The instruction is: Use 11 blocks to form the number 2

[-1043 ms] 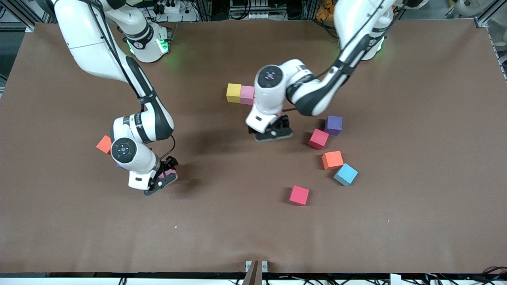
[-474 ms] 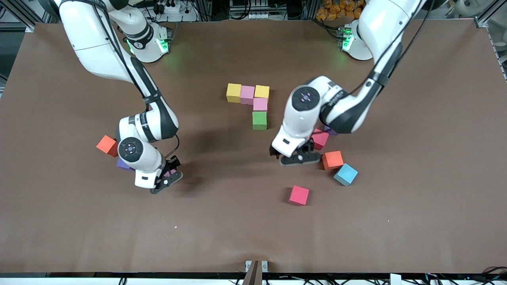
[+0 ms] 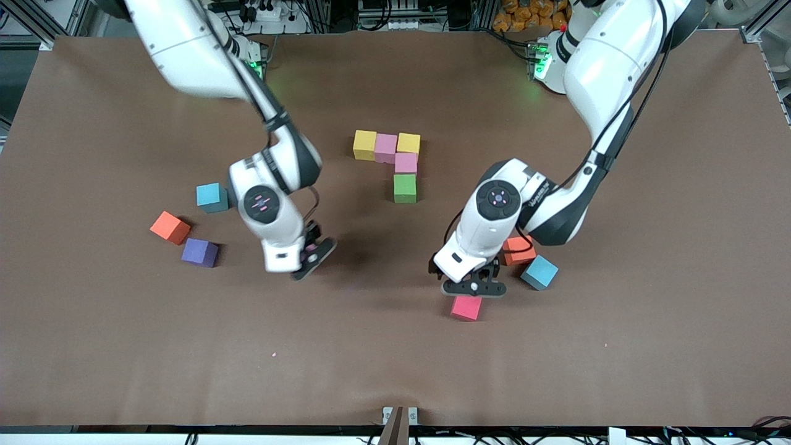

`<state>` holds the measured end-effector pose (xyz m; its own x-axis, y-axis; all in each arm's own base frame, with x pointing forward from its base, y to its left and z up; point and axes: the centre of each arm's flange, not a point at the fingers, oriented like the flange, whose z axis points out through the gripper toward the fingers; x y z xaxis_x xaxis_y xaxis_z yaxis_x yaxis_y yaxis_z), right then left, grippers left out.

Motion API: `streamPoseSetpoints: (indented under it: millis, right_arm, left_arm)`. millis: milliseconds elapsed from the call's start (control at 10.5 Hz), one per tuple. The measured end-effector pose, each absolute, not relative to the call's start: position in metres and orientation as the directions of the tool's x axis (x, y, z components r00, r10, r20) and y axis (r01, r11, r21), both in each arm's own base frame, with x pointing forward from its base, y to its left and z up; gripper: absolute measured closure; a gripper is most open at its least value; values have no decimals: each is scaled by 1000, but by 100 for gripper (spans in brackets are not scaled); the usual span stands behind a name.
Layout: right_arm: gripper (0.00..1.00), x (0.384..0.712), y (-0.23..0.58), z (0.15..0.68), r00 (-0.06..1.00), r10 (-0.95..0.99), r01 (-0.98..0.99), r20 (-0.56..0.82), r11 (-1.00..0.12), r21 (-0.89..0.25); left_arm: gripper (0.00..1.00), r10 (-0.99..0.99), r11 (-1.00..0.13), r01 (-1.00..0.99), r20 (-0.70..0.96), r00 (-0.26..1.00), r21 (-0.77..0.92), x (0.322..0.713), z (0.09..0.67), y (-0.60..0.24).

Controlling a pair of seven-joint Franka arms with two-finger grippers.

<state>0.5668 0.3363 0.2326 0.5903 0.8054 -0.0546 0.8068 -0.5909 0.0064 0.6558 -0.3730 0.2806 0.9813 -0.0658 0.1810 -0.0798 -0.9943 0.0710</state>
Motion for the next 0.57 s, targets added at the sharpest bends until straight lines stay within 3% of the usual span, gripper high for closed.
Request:
streamPoseSetpoints:
  millis: [379, 569]
  right_arm:
    - [36, 453, 448, 212, 365, 923, 929, -118, -370, -19]
    - [36, 413, 473, 205, 267, 953, 962, -141, -272, -21]
  left_arm:
    - [0, -111, -990, -127, 213, 971, 66, 678, 251, -367]
    - [0, -168, -983, -179, 221, 961, 32, 680, 240, -367]
